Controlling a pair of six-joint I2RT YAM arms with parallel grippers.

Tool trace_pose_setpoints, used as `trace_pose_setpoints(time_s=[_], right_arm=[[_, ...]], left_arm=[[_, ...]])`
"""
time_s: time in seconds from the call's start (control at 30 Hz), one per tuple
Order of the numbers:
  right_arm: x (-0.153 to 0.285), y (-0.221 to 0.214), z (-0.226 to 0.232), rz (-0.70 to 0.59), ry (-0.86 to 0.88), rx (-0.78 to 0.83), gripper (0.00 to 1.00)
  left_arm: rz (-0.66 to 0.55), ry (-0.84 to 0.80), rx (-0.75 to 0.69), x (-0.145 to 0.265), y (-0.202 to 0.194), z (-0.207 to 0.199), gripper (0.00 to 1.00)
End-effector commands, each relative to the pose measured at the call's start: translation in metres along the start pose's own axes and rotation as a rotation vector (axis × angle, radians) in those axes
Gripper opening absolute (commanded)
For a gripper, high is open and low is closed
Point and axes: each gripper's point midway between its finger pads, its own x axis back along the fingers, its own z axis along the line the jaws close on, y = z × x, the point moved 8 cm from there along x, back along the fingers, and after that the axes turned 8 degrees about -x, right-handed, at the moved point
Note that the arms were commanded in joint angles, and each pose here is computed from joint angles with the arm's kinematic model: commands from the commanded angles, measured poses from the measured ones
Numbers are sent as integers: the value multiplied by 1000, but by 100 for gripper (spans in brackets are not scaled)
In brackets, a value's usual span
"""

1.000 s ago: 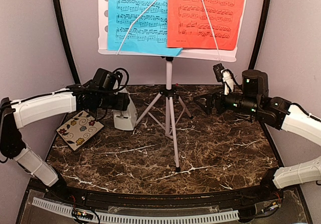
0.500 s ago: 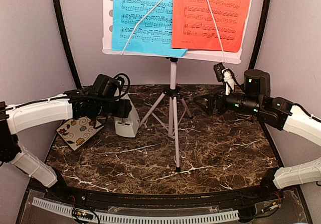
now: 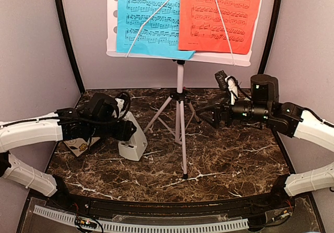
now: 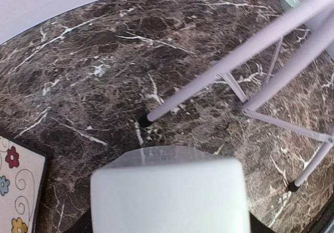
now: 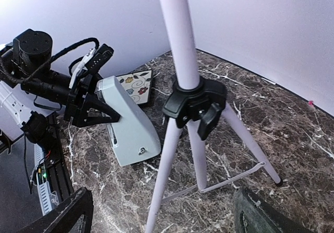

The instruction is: Set up the instrument practice props

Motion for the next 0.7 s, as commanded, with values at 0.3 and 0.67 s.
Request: trace_pose_setpoints(time_s=[0.3, 0.67], right_arm=[[-7, -18, 20, 38, 63, 14, 93], [-20, -22, 28, 57, 55, 16, 93]], left_arm=[[-138, -136, -48, -10, 4, -55, 45], [-76, -99, -121, -42, -11, -78, 50]])
